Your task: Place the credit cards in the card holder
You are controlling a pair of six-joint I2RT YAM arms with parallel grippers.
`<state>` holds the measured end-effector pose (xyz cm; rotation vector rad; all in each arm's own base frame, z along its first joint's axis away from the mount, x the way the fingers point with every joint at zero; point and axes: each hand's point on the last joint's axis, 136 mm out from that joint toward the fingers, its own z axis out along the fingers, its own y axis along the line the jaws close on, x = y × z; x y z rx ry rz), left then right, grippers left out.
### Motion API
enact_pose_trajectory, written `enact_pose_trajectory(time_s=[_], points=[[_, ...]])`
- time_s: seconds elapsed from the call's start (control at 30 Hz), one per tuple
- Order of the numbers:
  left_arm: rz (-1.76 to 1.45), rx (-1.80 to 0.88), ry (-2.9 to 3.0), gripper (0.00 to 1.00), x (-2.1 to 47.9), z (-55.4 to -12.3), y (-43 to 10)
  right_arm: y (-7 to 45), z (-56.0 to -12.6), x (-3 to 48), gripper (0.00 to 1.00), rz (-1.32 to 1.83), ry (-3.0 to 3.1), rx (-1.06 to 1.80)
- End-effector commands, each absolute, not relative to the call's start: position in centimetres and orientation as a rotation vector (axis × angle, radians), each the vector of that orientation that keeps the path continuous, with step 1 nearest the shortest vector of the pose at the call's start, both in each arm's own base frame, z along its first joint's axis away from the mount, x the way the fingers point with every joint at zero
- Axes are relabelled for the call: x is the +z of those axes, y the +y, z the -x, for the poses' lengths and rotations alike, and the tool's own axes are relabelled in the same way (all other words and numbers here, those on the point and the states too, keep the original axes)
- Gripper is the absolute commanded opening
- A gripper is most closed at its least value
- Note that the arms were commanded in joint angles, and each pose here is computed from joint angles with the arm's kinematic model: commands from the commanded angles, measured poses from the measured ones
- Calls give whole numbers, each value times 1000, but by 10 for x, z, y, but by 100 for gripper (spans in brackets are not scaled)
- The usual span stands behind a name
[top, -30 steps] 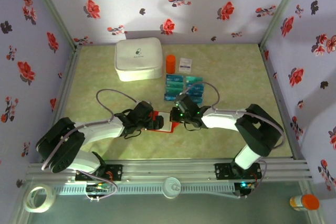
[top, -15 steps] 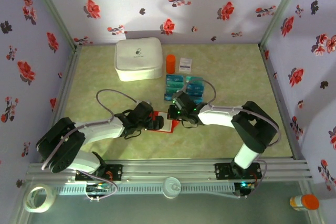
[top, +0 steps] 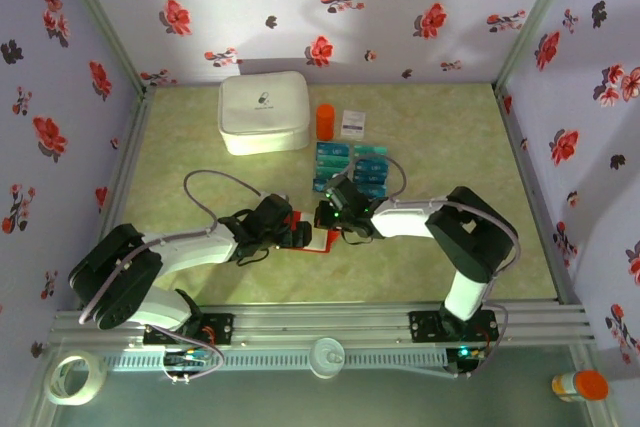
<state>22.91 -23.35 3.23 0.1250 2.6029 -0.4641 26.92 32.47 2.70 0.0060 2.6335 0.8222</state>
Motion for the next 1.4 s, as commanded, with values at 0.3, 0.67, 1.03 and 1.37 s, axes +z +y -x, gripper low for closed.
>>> enact_pose_trajectory(time_s=[0.3, 0.67, 1.03, 1.37], points=[[-187, -299, 2685, 100, 2, -215, -212, 325, -261, 12, 0, -51, 2676, 845], [-213, -296, 2692, 74, -7, -210, -212, 328, -263, 22, 0, -55, 2656, 880], [-217, -311, 2685, 60, -7, -209, -215, 322, -268, 59, 45, -54, 2580, 898], [-214, -319, 2677, 62, -5, -209, -215, 343, -269, 54, 49, -103, 2581, 1054]])
